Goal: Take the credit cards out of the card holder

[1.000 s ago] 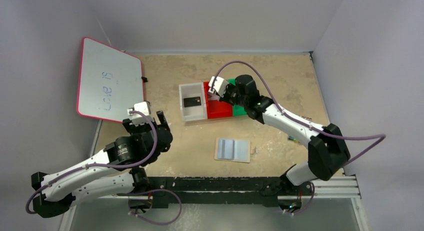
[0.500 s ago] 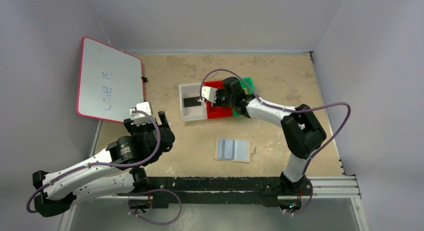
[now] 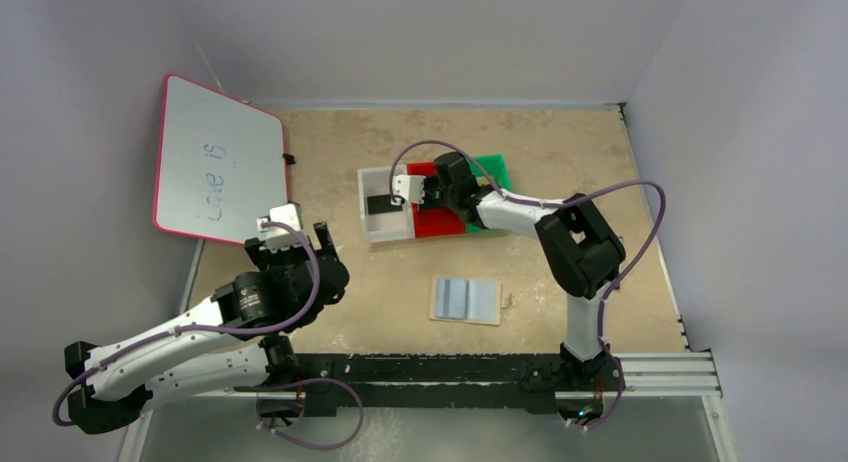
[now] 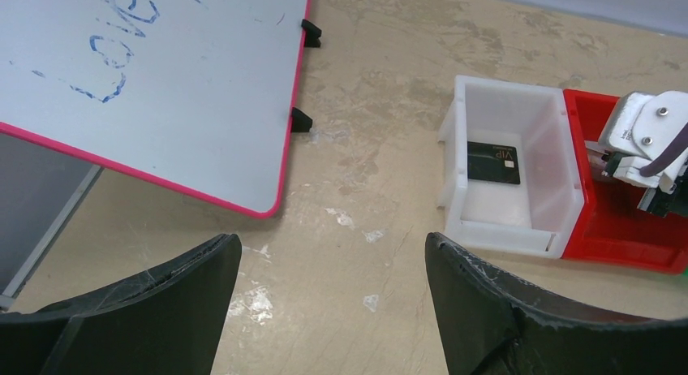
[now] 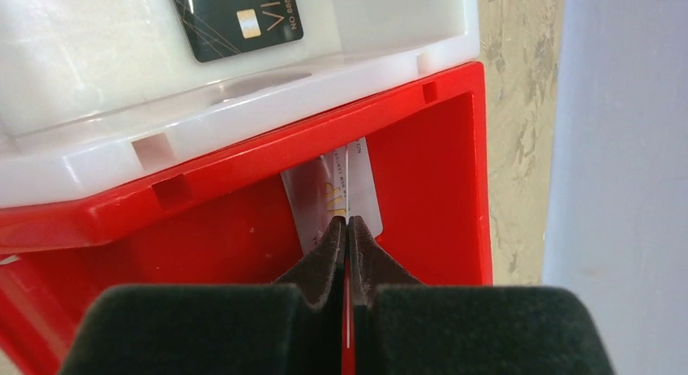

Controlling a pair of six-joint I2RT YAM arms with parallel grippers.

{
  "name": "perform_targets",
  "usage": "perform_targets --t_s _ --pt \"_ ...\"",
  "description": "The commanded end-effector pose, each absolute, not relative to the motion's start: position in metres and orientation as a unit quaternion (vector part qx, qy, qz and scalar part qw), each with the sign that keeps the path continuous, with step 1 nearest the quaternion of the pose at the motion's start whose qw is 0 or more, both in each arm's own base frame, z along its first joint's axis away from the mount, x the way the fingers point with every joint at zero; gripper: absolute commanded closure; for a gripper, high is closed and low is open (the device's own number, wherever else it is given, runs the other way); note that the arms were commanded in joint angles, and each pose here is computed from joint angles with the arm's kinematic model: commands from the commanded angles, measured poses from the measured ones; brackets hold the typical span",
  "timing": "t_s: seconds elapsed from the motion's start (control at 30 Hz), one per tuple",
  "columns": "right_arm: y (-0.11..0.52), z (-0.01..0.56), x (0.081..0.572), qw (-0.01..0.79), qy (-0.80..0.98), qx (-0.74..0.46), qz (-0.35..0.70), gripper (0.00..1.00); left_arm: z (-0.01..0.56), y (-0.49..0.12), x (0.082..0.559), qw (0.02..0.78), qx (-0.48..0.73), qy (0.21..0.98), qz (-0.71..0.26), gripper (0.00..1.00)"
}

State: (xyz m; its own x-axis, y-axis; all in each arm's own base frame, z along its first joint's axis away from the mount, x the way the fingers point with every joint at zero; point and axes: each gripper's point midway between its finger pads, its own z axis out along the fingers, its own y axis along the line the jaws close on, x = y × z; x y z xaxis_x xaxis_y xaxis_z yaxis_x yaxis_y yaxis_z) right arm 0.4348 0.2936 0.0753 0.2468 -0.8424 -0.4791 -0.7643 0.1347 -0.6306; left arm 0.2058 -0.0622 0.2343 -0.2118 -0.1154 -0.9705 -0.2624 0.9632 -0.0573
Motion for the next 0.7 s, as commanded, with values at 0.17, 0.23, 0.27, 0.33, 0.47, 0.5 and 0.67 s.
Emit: perform_targets --t_s 0.17,0.23,0.27,0.33,0.47,0.5,0.67 --pt "0.294 0.091 0.465 0.479 0.562 -0.669 -0.082 1.0 0.257 -0.05 0.206 0.636 -0.16 0.753 0.054 0.16" --pt "0.293 0.09 0.466 0.478 0.556 -0.675 -0.086 0.99 0.257 -0.05 0.206 0.637 -0.161 0.752 0.053 0.16" --pt "0.293 0.089 0.468 0.478 0.554 -0.676 -0.088 0.99 0.257 -0.05 0.206 0.637 -0.161 0.752 0.053 0.16" --pt "0.293 0.088 0.47 0.476 0.551 -0.679 -0.093 0.98 0.257 -0.05 0.206 0.637 -0.161 0.752 0.053 0.16" --pt "0.293 0.081 0.473 0.471 0.547 -0.686 -0.092 0.94 0.256 -0.051 0.206 0.636 -0.159 0.753 0.055 0.16" --pt "0.292 0.076 0.474 0.466 0.549 -0.688 -0.091 0.94 0.256 -0.051 0.206 0.636 -0.159 0.753 0.056 0.16" --pt "0.291 0.07 0.477 0.458 0.547 -0.694 -0.098 0.92 0.256 -0.052 0.206 0.636 -0.158 0.753 0.057 0.16"
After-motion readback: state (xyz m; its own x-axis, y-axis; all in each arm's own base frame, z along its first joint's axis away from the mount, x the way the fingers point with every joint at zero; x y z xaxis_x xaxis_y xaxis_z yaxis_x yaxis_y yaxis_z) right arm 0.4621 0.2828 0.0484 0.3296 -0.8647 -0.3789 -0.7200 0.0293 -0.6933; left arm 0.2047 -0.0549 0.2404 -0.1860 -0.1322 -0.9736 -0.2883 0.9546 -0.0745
